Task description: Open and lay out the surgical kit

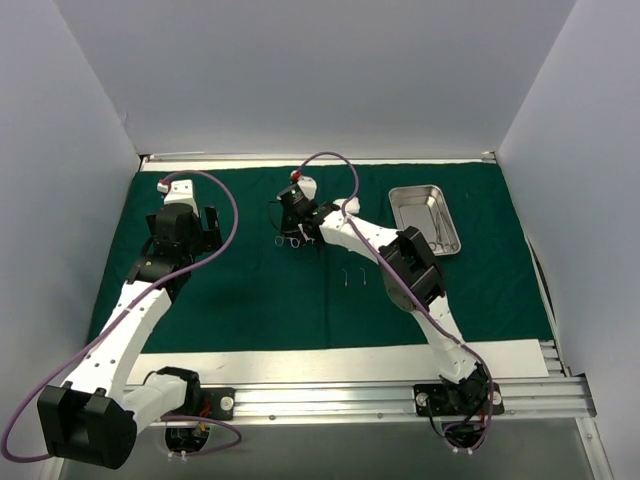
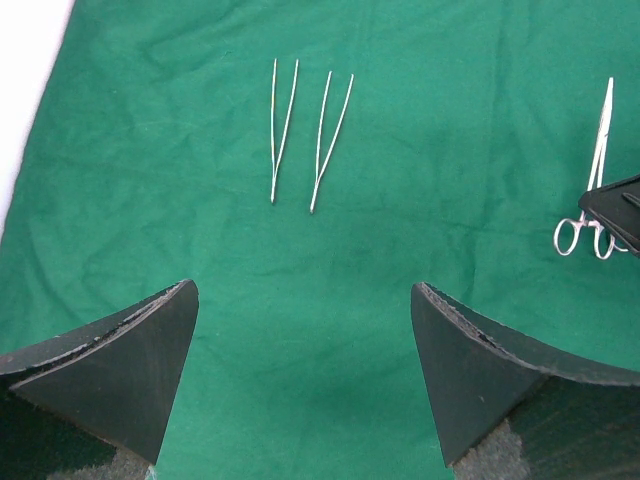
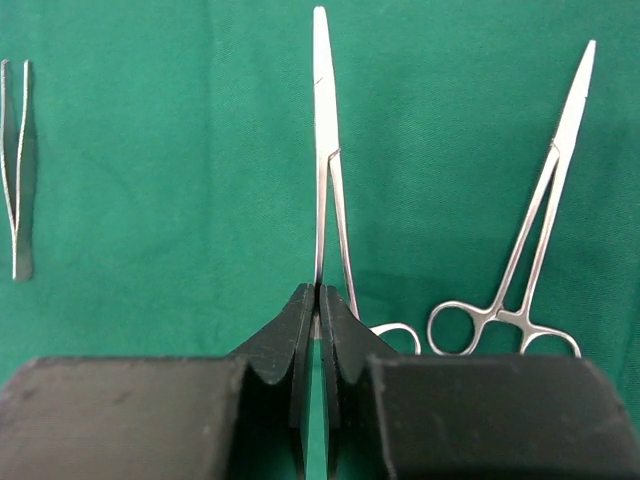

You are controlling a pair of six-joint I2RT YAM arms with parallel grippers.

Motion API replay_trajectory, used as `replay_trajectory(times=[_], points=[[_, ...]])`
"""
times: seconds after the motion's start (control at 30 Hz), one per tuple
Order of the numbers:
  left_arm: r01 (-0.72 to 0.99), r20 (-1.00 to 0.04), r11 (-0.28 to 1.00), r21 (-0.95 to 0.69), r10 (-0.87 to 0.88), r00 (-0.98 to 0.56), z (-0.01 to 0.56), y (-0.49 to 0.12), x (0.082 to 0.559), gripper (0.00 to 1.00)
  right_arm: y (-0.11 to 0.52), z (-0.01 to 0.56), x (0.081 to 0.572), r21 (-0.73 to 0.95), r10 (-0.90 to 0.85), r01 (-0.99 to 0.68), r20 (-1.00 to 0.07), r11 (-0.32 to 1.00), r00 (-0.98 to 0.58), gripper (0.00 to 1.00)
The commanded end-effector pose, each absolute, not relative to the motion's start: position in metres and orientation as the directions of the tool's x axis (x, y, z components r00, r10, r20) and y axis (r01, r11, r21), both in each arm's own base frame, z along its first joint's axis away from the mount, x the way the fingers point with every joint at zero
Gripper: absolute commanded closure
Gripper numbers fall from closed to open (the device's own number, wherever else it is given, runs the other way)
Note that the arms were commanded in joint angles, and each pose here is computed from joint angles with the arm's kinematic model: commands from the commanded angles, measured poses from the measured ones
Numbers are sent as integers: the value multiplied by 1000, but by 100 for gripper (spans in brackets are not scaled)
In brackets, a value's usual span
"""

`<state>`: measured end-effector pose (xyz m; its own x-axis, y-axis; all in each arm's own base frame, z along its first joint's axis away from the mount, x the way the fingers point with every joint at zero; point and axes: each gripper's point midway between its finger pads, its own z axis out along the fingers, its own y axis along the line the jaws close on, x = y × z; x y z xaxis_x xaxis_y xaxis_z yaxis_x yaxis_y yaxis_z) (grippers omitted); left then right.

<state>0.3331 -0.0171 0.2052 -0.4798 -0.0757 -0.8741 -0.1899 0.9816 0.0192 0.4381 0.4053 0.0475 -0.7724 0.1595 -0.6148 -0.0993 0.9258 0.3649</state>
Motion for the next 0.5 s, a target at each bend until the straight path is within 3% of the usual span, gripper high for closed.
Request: replay_trajectory(times=[0.0, 0.47], points=[[-198, -894, 980, 0, -89, -440, 218, -18, 334, 3, 414, 64, 453, 394, 222, -70, -647, 916, -729, 100], [-193, -895, 981, -1, -87, -437, 219, -19, 333, 3, 421, 47, 451, 397, 234, -43, -621, 917, -748, 100]])
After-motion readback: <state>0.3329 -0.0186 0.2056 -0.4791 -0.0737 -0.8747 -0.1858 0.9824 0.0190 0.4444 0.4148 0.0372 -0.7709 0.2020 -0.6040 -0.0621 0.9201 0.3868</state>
